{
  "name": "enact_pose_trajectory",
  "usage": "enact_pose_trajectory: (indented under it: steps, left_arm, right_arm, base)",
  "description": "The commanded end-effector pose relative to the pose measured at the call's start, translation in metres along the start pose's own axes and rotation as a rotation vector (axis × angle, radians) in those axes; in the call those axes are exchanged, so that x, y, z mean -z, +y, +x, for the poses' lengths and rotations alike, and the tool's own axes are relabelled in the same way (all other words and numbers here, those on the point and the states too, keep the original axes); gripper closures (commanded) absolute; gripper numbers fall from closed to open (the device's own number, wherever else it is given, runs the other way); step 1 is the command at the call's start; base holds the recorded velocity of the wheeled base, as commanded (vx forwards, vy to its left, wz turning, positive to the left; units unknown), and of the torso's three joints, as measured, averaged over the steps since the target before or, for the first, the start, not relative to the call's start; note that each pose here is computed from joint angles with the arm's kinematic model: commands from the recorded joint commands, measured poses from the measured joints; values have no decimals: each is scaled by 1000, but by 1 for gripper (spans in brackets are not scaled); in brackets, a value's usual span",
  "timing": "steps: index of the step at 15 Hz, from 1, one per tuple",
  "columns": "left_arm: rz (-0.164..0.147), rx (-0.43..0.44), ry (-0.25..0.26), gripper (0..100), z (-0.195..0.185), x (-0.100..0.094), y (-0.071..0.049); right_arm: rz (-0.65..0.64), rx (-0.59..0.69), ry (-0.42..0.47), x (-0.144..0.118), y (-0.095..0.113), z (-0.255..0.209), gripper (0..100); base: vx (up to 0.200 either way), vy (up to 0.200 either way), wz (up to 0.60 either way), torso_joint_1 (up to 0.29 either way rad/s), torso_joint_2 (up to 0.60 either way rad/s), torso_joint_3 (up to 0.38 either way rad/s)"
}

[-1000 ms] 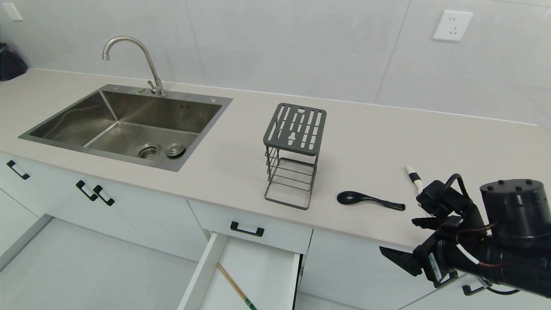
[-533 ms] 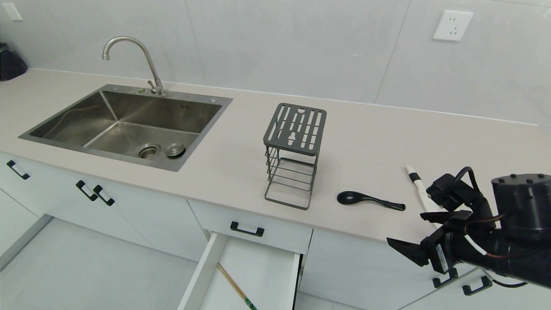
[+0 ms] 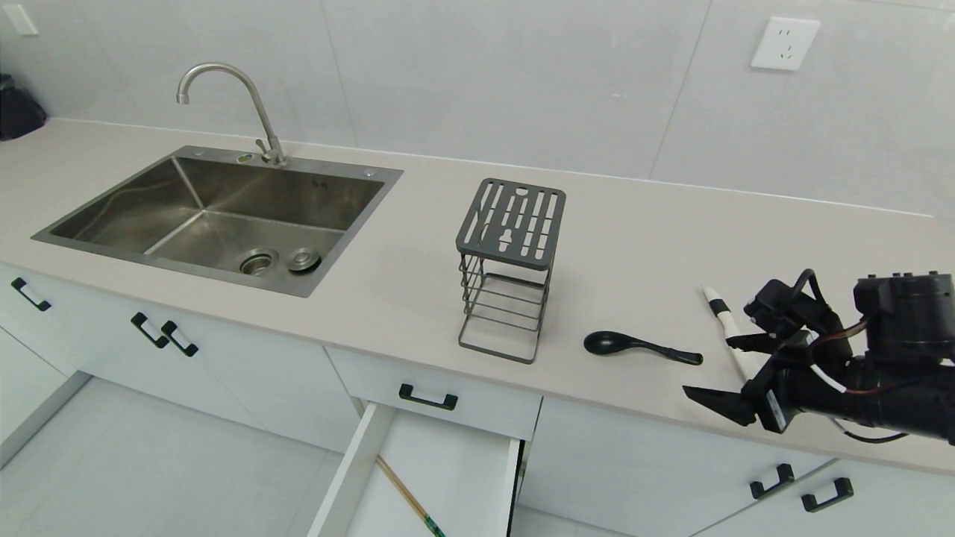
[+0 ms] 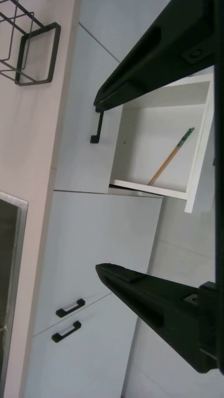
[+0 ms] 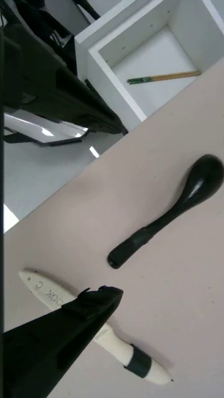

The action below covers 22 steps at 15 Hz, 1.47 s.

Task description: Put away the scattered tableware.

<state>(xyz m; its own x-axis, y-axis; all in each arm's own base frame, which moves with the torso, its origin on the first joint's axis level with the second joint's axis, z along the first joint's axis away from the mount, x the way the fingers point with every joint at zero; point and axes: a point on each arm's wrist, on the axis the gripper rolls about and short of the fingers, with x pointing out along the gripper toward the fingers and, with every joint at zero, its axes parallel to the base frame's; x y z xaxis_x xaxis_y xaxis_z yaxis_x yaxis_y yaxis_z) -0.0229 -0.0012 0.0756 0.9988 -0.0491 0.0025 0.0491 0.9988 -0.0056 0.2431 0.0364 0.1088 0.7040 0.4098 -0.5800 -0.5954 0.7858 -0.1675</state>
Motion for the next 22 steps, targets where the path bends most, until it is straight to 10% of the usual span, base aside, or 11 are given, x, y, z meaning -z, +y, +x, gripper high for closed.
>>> enact_pose_trajectory:
  steps: [1, 22]
  left_arm:
    - [0, 0, 1, 0, 0, 0, 0]
    - [0, 0, 1, 0, 0, 0, 0]
  right_arm:
    - [13, -31, 43, 8, -1, 14, 0]
    - [-16, -95, 19, -10, -14, 107, 0]
  base:
    - [0, 0, 0, 0, 0, 0]
    - [0, 0, 0, 0, 0, 0]
